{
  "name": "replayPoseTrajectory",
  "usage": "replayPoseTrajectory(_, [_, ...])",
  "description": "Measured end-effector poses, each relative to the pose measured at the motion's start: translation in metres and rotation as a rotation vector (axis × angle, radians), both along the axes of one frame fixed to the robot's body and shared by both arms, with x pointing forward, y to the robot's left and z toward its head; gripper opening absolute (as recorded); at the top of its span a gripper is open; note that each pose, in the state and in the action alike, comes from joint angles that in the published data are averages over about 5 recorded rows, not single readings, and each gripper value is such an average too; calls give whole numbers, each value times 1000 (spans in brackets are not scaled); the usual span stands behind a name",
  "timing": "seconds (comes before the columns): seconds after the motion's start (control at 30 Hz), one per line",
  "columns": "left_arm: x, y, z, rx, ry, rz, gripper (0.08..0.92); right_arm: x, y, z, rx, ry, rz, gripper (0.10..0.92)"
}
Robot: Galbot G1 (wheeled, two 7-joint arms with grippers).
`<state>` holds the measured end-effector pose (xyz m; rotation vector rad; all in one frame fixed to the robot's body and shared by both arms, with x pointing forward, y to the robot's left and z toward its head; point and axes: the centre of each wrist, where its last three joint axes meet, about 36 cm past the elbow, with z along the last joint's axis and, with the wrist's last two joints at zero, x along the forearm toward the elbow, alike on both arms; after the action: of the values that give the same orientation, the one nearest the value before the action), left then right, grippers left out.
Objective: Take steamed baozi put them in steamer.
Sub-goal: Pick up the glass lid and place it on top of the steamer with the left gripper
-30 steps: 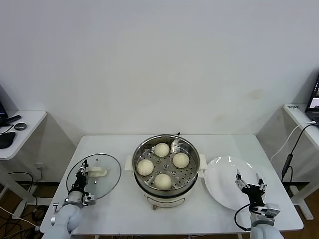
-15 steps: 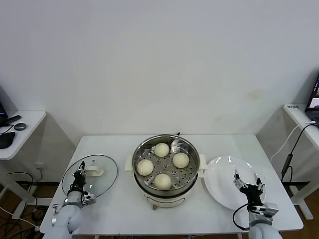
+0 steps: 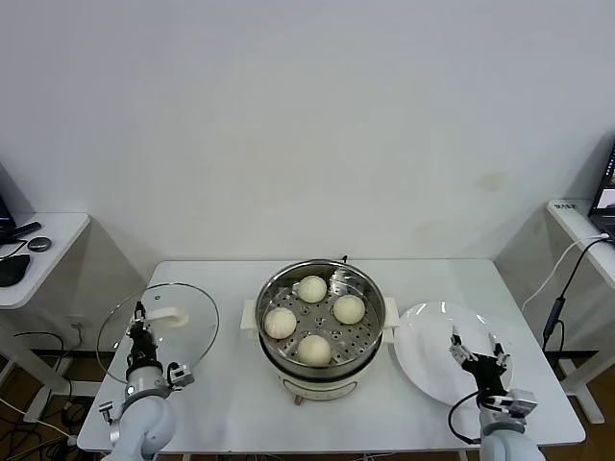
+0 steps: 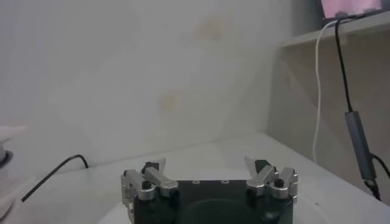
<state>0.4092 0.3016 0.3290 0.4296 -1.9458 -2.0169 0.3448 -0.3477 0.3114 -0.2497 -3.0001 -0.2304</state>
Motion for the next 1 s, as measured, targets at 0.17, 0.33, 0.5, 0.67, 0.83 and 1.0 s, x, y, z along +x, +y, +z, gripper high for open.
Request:
replayPoseTrajectory(0.17, [-14, -27, 37, -31, -42, 44, 173, -4, -4, 3, -15, 6, -3, 823])
replayPoseTrajectory(0.33, [-34, -42, 74, -54, -81, 70, 173, -6, -5, 2, -24, 13, -1, 823])
replayPoseTrajectory(0.5, [-49, -62, 108, -82, -119, 66, 173, -5, 0, 0, -25, 23, 6, 823])
replayPoseTrajectory(0.67, [-58, -87, 128, -110, -128, 37, 173, -7, 8, 0, -29, 34, 19, 823])
replayPoseTrajectory(0.83, [-59, -114, 139, -152, -118, -11, 173, -10, 12, 1, -51, 42, 40, 823])
replayPoseTrajectory(1.0, [-55, -142, 143, -195, -100, -82, 173, -15, 15, 3, -68, 51, 67, 823])
